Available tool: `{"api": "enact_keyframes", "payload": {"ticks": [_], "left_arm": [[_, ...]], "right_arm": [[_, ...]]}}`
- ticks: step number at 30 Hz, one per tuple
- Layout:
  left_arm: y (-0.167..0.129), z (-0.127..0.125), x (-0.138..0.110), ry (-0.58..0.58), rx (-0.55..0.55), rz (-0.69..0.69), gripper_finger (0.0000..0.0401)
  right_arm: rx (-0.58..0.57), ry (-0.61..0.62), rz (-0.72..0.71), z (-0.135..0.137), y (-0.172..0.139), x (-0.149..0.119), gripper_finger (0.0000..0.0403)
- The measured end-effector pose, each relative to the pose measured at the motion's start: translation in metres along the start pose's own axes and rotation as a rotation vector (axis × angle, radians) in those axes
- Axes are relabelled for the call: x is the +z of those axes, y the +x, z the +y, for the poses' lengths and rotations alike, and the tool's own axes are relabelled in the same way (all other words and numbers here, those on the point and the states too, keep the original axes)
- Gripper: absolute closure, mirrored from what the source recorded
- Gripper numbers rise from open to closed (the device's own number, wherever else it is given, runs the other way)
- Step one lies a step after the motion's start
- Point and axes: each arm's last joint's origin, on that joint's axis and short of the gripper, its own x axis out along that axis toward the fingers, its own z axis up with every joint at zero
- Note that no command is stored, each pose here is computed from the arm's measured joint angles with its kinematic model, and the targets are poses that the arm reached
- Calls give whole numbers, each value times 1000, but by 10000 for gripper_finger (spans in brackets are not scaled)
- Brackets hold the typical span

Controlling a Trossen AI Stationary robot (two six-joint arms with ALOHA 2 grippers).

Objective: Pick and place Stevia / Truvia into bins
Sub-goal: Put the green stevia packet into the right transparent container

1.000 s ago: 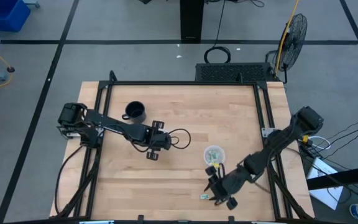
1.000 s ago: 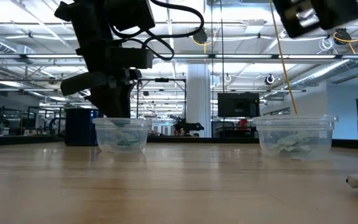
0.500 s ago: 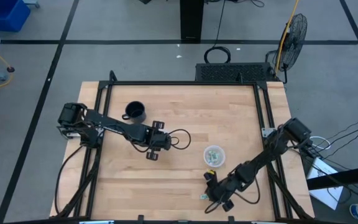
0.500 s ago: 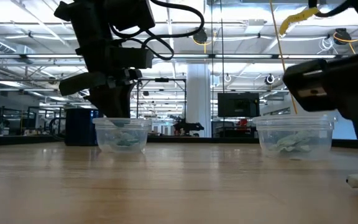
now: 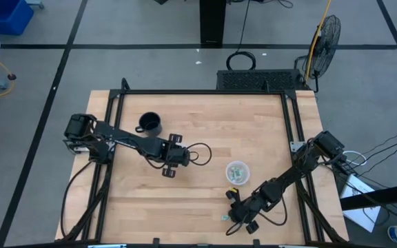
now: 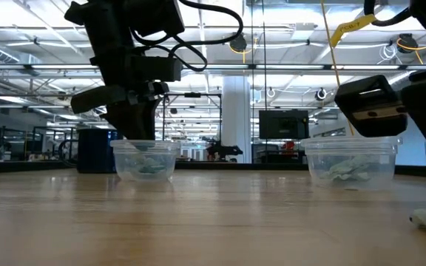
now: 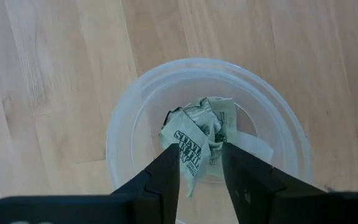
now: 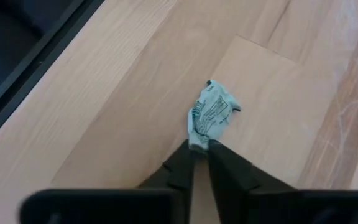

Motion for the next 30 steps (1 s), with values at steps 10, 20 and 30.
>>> {"api": "enact_keyframes", "payload": {"ticks": [10,20,30], "left_arm": [[-12,5,12,3,3,-24,274],[-48,21,45,54,32,-149,274],[-54,24,50,50,38,-175,274]], "right_arm": [[4,-7,-42,-1,-15,8,401],[-288,56,-7,-16,-109,9,402],[-477,225,201,-45,-136,-15,402]]}}
